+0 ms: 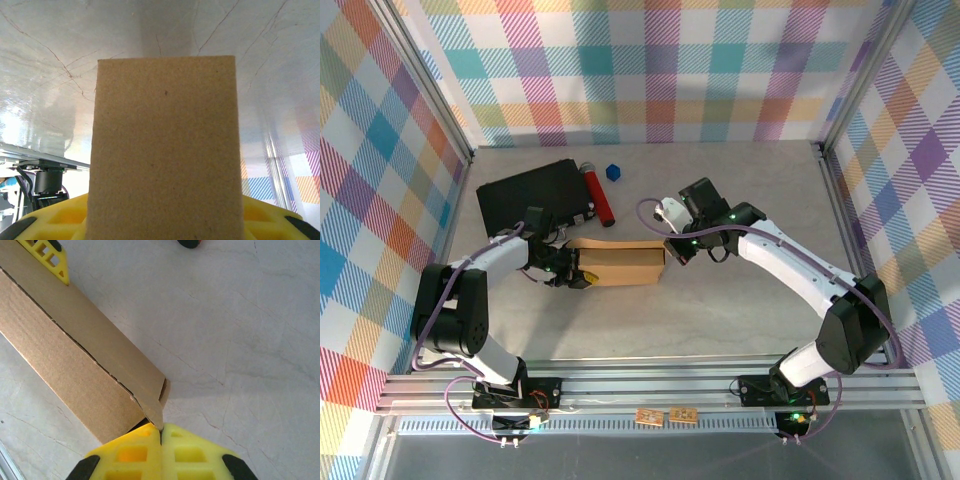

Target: Fold the paper box

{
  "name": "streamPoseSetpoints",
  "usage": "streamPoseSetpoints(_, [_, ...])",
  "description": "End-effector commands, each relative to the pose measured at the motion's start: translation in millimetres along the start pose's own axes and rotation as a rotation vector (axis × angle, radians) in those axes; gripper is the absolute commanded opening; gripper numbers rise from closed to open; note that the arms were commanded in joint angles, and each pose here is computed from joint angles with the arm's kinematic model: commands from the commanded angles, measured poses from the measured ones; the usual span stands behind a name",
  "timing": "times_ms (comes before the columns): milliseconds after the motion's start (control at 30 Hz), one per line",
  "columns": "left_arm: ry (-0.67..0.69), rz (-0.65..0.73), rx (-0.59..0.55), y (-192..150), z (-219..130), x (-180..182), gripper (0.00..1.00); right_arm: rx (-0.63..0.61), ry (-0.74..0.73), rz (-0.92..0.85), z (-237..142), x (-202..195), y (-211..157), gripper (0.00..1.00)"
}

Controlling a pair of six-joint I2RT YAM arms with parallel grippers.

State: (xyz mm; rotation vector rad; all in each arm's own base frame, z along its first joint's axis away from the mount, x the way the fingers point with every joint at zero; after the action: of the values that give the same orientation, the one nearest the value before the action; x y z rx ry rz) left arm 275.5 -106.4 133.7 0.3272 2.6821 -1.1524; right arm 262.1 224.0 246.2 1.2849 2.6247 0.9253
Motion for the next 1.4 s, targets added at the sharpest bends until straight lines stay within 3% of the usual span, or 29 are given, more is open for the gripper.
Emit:
streamPoseSetpoints(0, [0.048, -0.045, -0.090, 14, 1, 9, 0.29, 0.066, 0.001, 0.031, 4, 3, -8, 0.06])
streamPoseSetpoints(133, [0.046, -0.047, -0.090, 15, 1, 8, 0.29, 0.073, 0.004, 0.039, 4, 4, -7, 0.07])
streamPoseSetpoints(267, [0.049, -0.050, -0.092, 15, 1, 8, 0.29, 0.082, 0.018, 0.057, 1, 6, -10, 0.16])
streamPoseSetpoints(367, [0.053, -0.055, -0.095, 15, 1, 9, 0.29, 0.072, 0.044, 0.064, -2, 9, -13, 0.18])
streamPoseSetpoints(600, [0.059, -0.055, -0.101, 14, -1, 9, 0.28, 0.083, 0.047, 0.067, 1, 9, -12, 0.10])
streamPoseSetpoints(967, [0.052, -0.051, -0.098, 13, -2, 8, 0.29, 0.098, 0.011, 0.103, 7, 5, -11, 0.06])
streamPoseSetpoints(1033, [0.051, -0.047, -0.096, 13, -1, 9, 0.32, 0.096, 0.008, 0.161, 6, 5, -7, 0.00])
streamPoseSetpoints(1167, [0.032, -0.033, -0.086, 14, -1, 6, 0.41, 0.149, -0.001, 0.268, 7, 6, -1, 0.00])
streamPoseSetpoints(1367, [0.031, -0.033, -0.078, 14, -1, 8, 0.47, 0.232, -0.002, 0.401, 11, 8, 8, 0.00])
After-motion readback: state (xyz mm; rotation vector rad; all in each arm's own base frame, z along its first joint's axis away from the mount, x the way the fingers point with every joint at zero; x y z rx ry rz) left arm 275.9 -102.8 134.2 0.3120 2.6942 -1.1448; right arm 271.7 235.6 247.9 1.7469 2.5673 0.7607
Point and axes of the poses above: each hand's point on the last joint's axis, 136 mm out from that joint toward the fingers, its own z axis out along the fingers, its own x axis along the line the jaws close on, y = z × x, the point moved 8 cm from there along -z, back along the fingers, and after that the axes turned 13 degrees about z, right-handed, at the moved point
